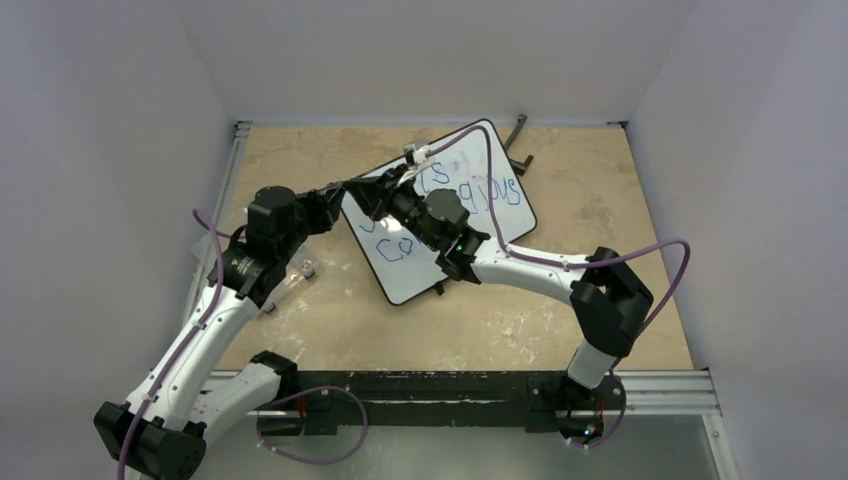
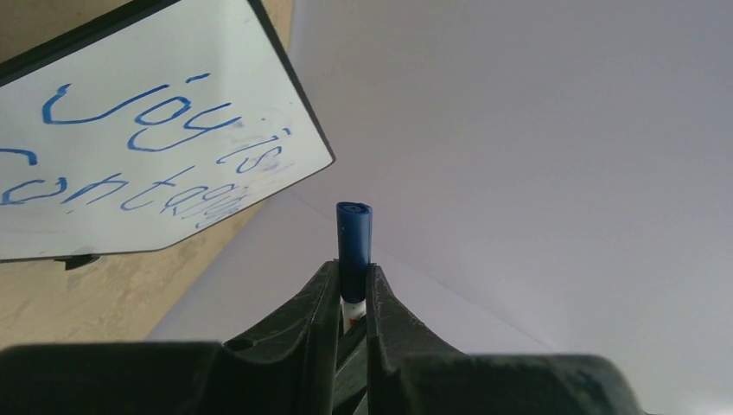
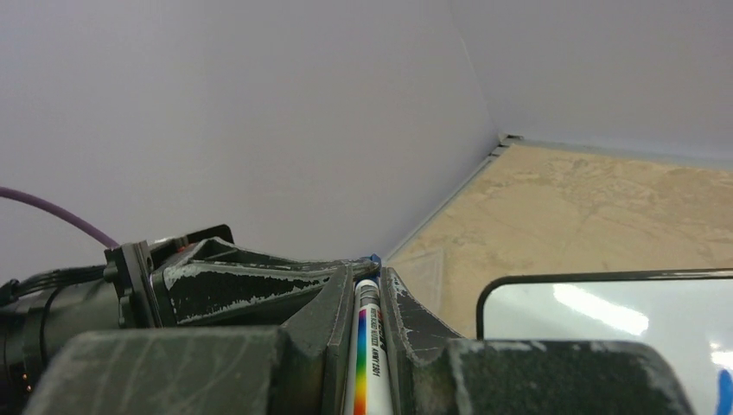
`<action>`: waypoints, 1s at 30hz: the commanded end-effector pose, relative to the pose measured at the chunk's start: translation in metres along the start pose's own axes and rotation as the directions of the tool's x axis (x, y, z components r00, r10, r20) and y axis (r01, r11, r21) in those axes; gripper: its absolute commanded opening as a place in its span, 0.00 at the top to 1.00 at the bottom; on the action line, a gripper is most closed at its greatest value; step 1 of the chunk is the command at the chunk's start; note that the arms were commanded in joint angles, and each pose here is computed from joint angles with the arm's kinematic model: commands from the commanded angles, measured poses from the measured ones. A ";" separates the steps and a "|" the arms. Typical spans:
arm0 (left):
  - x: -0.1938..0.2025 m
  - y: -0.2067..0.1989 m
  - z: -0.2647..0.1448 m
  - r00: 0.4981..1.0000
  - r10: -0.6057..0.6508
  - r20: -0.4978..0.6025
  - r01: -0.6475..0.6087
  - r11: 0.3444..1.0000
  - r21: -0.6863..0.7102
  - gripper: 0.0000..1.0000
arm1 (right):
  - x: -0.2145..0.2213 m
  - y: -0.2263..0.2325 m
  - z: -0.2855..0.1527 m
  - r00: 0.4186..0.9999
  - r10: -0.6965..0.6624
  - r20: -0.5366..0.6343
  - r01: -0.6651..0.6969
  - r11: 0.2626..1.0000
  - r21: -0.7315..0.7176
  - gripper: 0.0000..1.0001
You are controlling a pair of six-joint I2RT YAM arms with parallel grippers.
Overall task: Write a sentence on the whiteboard
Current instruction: Close the whiteboard marker at the center of the board.
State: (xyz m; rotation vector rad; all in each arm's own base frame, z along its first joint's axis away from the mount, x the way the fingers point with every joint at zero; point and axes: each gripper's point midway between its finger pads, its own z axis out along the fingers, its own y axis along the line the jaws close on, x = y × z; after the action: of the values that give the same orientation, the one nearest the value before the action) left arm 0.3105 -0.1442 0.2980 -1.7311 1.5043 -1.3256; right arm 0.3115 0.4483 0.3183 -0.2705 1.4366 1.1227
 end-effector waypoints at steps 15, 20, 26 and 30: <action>0.081 -0.048 -0.059 0.916 0.166 -0.364 -0.082 0.969 0.234 0.92 | -0.012 0.028 0.007 0.946 0.319 0.060 -0.317 0.947 -0.044 1.00; 0.084 -0.043 -0.057 0.906 0.187 -0.380 -0.103 0.968 0.229 0.79 | -0.029 0.029 -0.001 0.931 0.346 0.118 -0.341 0.938 -0.068 1.00; 0.088 -0.045 -0.057 0.896 0.220 -0.386 -0.127 0.959 0.253 0.71 | -0.043 0.023 -0.005 0.898 0.402 0.177 -0.391 0.915 -0.095 1.00; 0.087 -0.046 -0.062 0.895 0.233 -0.381 -0.138 0.956 0.258 0.65 | -0.047 0.016 -0.006 0.885 0.421 0.198 -0.407 0.907 -0.107 1.00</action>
State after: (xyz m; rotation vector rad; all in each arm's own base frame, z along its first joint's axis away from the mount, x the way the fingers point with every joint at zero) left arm 0.3036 -0.1623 0.3583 -1.4200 1.4875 -1.5470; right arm 0.3093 0.4289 0.3723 0.1143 1.2811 1.4563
